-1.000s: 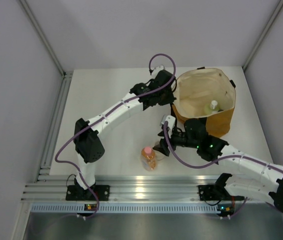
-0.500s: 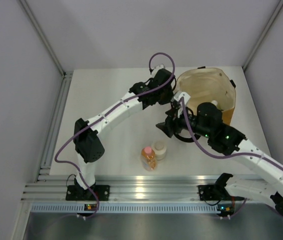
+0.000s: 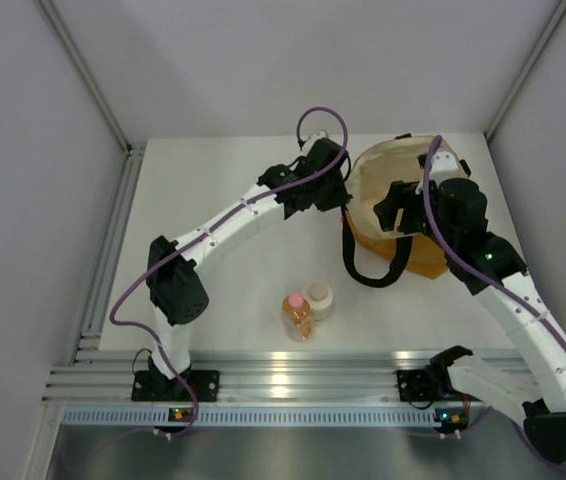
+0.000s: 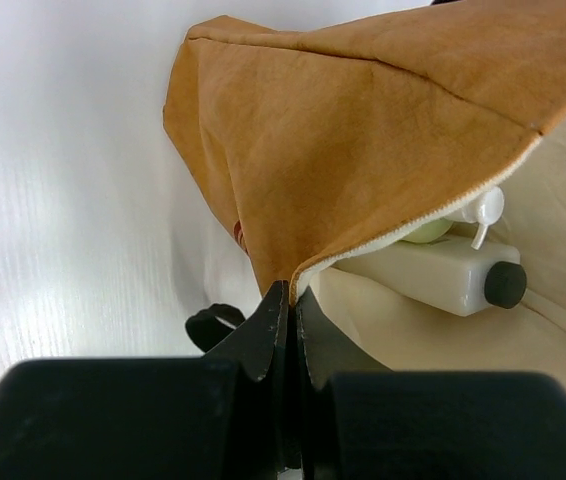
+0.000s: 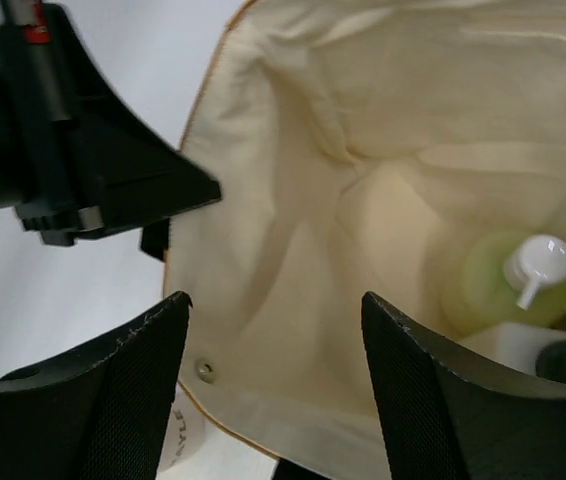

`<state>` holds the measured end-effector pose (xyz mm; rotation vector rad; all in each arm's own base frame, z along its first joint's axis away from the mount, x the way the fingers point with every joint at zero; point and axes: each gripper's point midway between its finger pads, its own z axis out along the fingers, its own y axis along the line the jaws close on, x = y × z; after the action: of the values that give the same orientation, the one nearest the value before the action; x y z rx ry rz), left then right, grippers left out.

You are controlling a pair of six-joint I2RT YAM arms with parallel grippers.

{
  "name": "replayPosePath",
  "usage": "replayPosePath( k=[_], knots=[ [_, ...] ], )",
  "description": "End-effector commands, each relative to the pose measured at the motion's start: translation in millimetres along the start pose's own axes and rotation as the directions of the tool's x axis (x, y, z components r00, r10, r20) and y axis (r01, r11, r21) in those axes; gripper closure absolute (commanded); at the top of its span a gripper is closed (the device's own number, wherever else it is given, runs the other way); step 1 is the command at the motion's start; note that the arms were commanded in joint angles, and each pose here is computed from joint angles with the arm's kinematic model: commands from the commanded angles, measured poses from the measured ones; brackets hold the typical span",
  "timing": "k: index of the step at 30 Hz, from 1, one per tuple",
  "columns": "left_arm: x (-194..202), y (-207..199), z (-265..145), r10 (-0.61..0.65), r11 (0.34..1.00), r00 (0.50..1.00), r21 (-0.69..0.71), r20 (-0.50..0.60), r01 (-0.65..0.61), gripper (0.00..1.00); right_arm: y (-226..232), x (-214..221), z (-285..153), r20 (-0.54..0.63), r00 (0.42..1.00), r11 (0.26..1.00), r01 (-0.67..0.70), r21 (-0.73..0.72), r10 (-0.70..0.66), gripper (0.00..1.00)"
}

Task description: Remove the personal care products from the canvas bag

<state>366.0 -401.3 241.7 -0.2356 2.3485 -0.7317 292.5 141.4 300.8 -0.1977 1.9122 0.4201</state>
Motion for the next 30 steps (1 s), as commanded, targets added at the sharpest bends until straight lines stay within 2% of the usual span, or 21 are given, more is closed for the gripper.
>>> replayPosePath(
  k=[1,6,13,23,26,30],
  knots=[
    [-2.8,0.5,-10.3,-0.007,1.000,1.000,0.010,0.009,0.007,1.00,-29.1,-0.3,-7.1,0.002,0.993,0.982,-0.116,0.146,0.117,0.33],
    [-3.0,7.2,-11.7,-0.009,1.000,1.000,-0.013,0.023,0.009,1.00,-57.9,13.3,-7.2,0.010,0.987,0.949,-0.159,0.272,0.162,0.34],
    [-3.9,13.2,-18.4,-0.028,0.999,0.998,-0.040,0.058,0.030,1.00,-69.2,51.6,-3.8,-0.065,0.982,0.935,-0.148,0.323,0.177,0.35],
    [11.8,12.8,-14.3,-0.038,0.998,0.999,-0.049,0.035,0.040,1.00,-93.8,97.3,-2.7,-0.152,0.977,0.905,-0.072,0.419,0.148,0.33],
    [15.5,17.7,-12.6,-0.044,0.997,0.998,-0.067,0.038,0.046,1.00,-102.2,103.1,3.4,-0.189,0.973,0.892,-0.034,0.451,0.133,0.33],
    [16.6,19.6,-13.1,-0.040,0.996,0.998,-0.079,0.051,0.043,1.00,-106.3,98.2,6.7,-0.173,0.978,0.889,-0.025,0.458,0.116,0.32]
  ],
)
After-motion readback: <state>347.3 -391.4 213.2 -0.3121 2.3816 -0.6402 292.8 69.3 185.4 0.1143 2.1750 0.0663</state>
